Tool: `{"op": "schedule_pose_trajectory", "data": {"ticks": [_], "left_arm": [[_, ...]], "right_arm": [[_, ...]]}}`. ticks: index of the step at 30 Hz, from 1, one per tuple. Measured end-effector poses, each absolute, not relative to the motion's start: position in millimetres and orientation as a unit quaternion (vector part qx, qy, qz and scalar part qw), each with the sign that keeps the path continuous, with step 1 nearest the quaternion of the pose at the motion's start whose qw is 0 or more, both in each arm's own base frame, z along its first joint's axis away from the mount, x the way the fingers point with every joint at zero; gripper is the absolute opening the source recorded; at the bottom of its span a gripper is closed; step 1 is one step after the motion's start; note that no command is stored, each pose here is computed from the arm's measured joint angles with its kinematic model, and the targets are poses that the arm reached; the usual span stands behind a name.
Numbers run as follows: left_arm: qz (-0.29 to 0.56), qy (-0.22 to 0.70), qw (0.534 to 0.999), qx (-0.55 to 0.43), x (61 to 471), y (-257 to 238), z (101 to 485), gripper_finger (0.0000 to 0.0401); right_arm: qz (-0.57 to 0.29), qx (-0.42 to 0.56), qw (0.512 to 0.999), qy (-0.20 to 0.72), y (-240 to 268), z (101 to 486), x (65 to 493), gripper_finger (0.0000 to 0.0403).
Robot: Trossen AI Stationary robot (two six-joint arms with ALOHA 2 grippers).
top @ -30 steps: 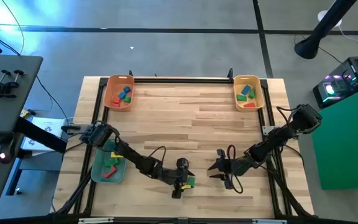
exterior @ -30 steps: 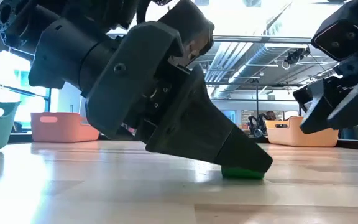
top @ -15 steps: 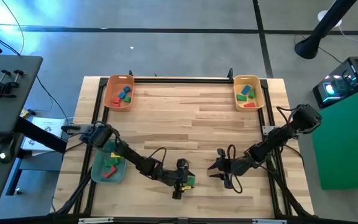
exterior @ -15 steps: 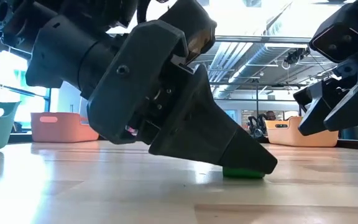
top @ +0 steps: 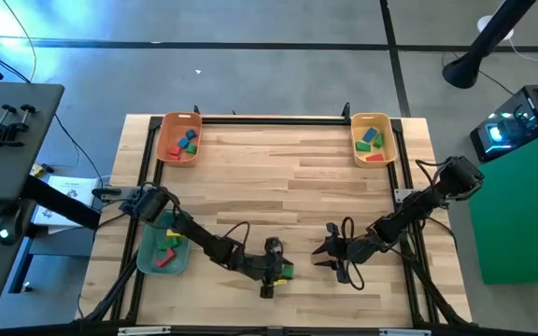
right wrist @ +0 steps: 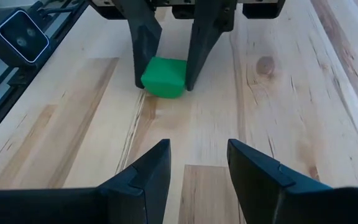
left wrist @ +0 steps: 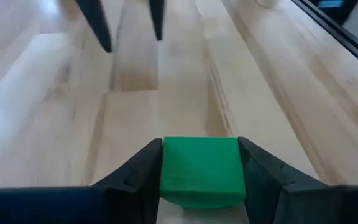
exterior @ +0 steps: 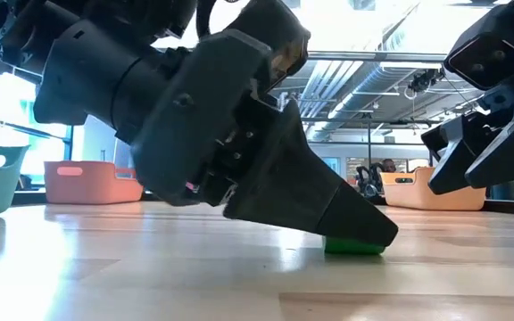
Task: Sort blocks by size
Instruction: Put the green half circle block into the orange bin
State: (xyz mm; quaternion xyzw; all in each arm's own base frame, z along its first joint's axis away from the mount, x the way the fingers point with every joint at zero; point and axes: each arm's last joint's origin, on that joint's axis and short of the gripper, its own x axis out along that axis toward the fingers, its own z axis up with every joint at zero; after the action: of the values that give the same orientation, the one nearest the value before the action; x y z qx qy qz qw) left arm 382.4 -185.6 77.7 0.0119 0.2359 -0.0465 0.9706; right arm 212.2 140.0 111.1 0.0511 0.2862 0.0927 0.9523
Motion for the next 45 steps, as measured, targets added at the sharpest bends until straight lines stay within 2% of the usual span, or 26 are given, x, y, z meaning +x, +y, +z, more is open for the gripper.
{"op": "schedule_pose_trajectory", "data": {"ticks": [6,12,18,22,24,29,33,38,41,45], "left_arm": [[0.023,0.215,0.976,0.029,391.8,-189.1,98.3,0.0145],[0.166,0.275,0.947,-0.001,396.1,-168.9,167.9,0.0141],[0.358,0.31,0.879,0.06,366.6,-110.7,245.8,0.014],[0.444,0.364,0.817,0.046,336.0,-53.4,270.5,0.014],[0.489,0.408,0.771,0.023,319.4,-20.3,276.5,0.014],[0.597,0.494,0.632,-0.017,278.2,59.3,277.1,0.014],[0.602,0.562,0.562,-0.075,253.8,115.2,248.6,0.014],[0.587,0.598,0.53,-0.127,226.4,156.4,210.6,0.0141],[0.588,0.614,0.507,-0.137,210.9,171.4,202.8,0.0141],[0.582,0.62,0.505,-0.15,201.1,186.9,201.8,0.0153]], "right_arm": [[0.079,0.05,0.953,0.289,138.9,110.1,211.8,0.0153],[0.045,0.046,0.955,0.291,136.2,108.2,211.1,0.0153],[0.048,0.037,0.956,0.286,136.1,108.9,211.8,0.0153],[0.036,0.034,0.959,0.28,134.0,109.5,213.2,0.0153],[0.034,0.034,0.959,0.28,133.0,109.5,213.8,0.0153],[0.034,0.028,0.958,0.283,132.4,109.0,213.7,0.0153],[0.034,0.026,0.958,0.283,132.4,109.0,213.7,0.0153],[0.034,0.026,0.958,0.283,132.4,108.9,213.7,0.0153],[0.034,0.027,0.958,0.284,132.4,108.8,213.6,0.0153],[0.036,0.018,0.958,0.283,132.4,108.8,213.6,0.0153]]}}
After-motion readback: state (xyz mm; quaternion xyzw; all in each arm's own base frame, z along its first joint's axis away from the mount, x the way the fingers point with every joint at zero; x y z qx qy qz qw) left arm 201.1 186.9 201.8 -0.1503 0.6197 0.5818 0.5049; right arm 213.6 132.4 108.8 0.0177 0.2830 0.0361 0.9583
